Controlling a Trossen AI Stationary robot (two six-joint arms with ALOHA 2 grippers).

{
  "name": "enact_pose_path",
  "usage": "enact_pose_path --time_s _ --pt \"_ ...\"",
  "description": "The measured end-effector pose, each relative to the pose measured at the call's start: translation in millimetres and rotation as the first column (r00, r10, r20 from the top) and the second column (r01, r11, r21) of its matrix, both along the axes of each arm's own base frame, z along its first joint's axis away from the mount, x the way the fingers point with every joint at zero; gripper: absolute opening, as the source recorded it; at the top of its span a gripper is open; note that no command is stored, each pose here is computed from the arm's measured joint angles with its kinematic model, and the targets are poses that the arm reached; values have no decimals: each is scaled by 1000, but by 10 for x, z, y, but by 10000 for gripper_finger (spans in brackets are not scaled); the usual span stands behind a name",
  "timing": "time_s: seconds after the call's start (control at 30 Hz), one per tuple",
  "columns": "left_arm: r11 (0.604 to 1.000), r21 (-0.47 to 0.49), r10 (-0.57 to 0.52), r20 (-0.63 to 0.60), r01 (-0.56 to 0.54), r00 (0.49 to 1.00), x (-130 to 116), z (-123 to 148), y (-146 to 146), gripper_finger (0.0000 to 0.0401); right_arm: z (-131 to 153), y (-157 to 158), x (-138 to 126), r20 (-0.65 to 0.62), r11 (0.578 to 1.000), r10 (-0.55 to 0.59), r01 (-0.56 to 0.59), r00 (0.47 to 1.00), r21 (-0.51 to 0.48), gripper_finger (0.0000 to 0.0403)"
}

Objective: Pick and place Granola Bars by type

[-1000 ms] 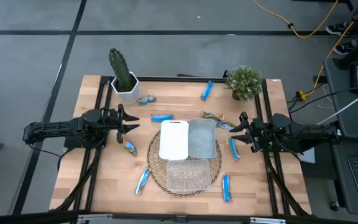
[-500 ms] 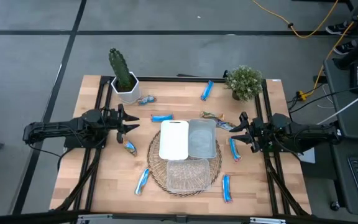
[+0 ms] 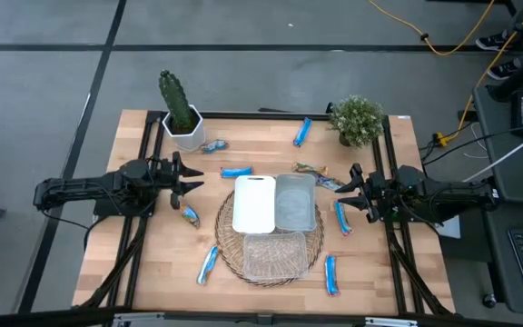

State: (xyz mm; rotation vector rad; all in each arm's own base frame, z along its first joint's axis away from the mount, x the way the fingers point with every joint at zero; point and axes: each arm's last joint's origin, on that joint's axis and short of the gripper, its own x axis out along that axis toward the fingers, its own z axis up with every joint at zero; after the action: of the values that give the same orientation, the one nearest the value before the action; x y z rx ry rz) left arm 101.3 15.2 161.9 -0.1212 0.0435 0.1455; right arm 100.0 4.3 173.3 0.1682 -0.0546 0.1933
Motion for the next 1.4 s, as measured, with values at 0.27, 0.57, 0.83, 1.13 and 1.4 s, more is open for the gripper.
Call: enact_pose_path --time_s 0.27,0.57,0.83,1.13,1.4 --pt "1000 0 0 0 0 1000 0 0 0 143 0 0 0 0 1000 0 0 1000 1 141" --pt "1000 0 0 0 0 1000 0 0 0 143 0 0 0 0 1000 0 0 1000 0 141" --pt "999 8 43 67 -44 997 -1 66 13 143 26 -7 -1 23 999 -23 23 999 25 141" --pt "992 -123 52 319 -13 946 -31 292 10 143 37 -8 -2 38 1000 -29 29 999 5 141" --pt "973 -228 160 529 -41 833 -113 488 31 143 156 -42 -20 171 988 -149 155 974 -19 141"
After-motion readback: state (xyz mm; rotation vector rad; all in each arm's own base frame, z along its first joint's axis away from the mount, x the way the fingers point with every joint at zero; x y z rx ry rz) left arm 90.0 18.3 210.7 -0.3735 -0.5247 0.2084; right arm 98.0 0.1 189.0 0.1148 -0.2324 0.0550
